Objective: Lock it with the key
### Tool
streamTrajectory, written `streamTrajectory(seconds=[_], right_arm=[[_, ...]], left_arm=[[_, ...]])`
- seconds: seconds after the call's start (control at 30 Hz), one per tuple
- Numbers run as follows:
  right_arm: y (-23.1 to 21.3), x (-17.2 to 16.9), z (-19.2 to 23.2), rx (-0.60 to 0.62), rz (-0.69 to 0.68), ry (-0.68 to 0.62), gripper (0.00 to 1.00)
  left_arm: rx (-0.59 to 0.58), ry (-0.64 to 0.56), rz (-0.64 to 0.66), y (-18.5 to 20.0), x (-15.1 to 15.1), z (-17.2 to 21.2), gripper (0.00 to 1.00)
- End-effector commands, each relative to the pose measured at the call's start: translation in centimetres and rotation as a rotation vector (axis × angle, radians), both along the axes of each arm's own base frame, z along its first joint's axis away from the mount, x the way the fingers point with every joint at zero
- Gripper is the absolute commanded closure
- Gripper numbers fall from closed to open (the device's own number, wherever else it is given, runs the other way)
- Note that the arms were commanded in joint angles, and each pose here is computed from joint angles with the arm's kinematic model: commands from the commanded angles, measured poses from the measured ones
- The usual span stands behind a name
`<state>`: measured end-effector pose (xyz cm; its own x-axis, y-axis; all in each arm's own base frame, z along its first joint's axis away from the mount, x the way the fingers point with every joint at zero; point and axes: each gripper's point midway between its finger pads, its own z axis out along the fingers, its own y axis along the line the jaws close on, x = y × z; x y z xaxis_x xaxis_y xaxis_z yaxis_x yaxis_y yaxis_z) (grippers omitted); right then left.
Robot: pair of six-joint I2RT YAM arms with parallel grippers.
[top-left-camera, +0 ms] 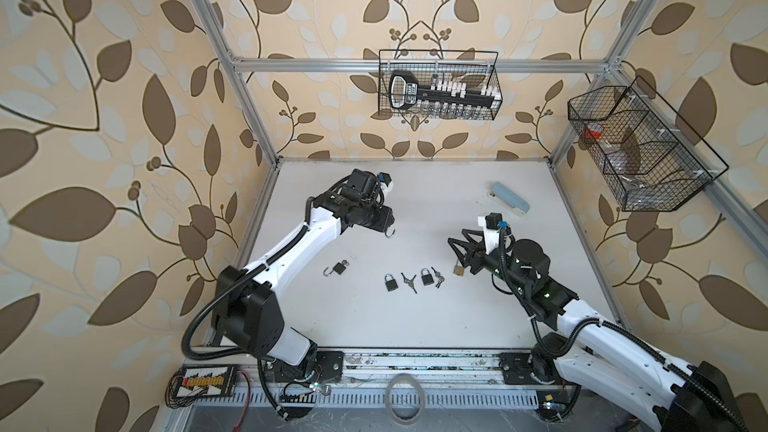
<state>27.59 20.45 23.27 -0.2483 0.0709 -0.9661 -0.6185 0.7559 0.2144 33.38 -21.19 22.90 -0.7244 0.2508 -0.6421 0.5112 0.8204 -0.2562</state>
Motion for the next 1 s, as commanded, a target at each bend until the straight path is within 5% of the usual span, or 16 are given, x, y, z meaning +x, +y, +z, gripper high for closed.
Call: streamTrajectory(seconds=[0.0, 0.33, 0.73, 0.97], right_arm=[[2.2, -0.6, 5.6, -0.093, 0.148, -0.33, 0.37], [7.5, -3.9, 8.6, -0.514, 0.628, -0.873, 0.26], [9.4, -4.8, 7.2, -0.81, 0.889, -0.869, 0.25], [11.3, -5.9, 7.5, -0.788, 0.916, -0.913, 0.32]], left_arm=[[-0.107, -0.1, -0.227, -1.8, -3.8, 5.2, 1.0], [-0.214, -0.163, -0.622, -3.9, -9.9, 9.1, 1.0], [-0.239, -0.13, -0.784, -5.1, -12.9, 9.6, 1.0], [-0.251, -0.115, -0.82, -5.5, -13.6, 9.7, 1.0]])
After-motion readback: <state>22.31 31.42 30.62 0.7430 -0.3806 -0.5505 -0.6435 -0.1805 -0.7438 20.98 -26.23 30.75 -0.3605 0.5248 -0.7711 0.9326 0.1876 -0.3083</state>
